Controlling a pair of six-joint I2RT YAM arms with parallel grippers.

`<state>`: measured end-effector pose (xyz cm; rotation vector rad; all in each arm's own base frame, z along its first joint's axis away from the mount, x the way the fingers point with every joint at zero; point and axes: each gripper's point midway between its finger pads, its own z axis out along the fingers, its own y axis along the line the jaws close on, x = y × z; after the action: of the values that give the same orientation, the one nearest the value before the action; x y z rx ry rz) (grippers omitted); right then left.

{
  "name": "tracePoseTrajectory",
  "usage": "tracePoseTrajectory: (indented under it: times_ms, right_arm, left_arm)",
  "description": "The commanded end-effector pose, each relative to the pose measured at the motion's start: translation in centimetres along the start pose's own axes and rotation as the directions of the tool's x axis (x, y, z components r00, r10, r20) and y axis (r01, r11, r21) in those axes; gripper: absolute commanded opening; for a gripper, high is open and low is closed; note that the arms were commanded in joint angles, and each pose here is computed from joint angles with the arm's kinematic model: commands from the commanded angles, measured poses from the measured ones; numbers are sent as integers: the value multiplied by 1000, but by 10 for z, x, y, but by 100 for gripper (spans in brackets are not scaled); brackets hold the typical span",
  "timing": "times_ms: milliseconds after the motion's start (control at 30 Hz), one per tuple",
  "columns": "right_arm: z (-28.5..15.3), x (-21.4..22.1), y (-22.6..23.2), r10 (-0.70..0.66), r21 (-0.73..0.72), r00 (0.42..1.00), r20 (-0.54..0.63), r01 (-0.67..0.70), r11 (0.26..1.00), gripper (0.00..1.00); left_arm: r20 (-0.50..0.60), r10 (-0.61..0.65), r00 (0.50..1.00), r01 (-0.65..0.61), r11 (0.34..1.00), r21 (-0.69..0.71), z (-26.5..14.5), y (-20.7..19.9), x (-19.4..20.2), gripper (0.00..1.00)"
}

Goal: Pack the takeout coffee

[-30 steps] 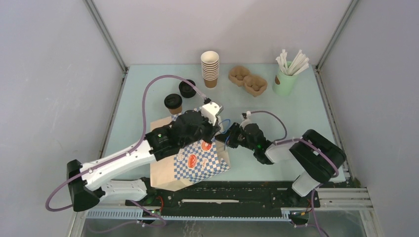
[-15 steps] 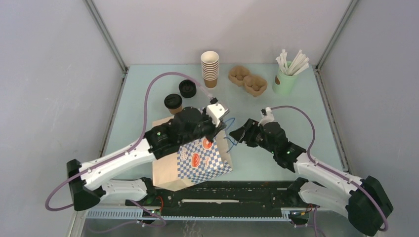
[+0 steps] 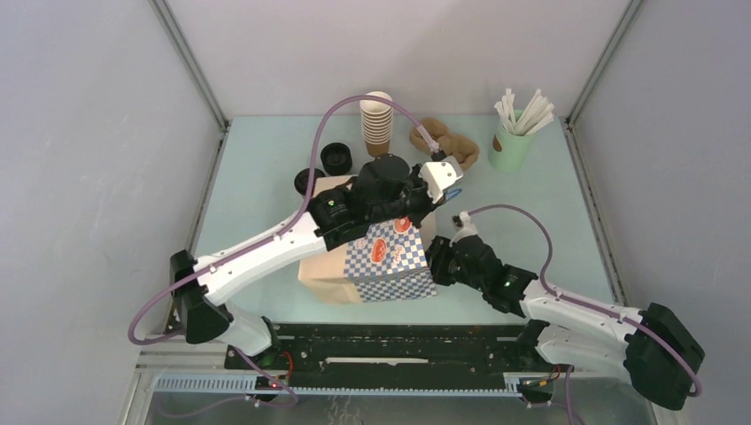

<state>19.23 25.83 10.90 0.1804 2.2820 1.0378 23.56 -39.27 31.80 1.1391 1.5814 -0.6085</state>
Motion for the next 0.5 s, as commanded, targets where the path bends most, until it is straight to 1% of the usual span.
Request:
tracePoseTrajectory:
  times_ms: [0,67,133,167,233,333,400,467]
  right_arm:
    - [3,-3,36,60,-102,995,79,-52,993,53]
    - [7,2,60,48,-180,996,79,-33,983,52]
    - [12,10,72,34,-215,998,54,-21,976,54]
    - [14,13,69,32,-203,999,40,-23,979,54]
    - [15,11,49,44,-136,998,36,-38,990,56]
    - [2,-3,26,70,-108,993,93,-60,992,59]
    - [-8,-10,15,85,-97,986,143,-72,993,62]
    - [-13,-18,6,116,-88,977,182,-101,991,67]
  left_arm:
    - [88,24,996,-28,999,45,6,-3,-33,0]
    - [87,6,996,-13,996,84,8,-12,-31,0]
    - [74,-2,997,-6,994,114,3,-20,-24,0]
    - [61,-3,998,-4,993,121,-1,-23,-17,0]
    - [33,-11,999,6,992,130,-14,-29,2,0]
    - [16,-48,999,46,989,140,-32,-38,29,0]
    - [36,-87,996,82,989,125,-40,-39,35,0]
    - [60,-119,991,111,987,116,-46,-40,36,0]
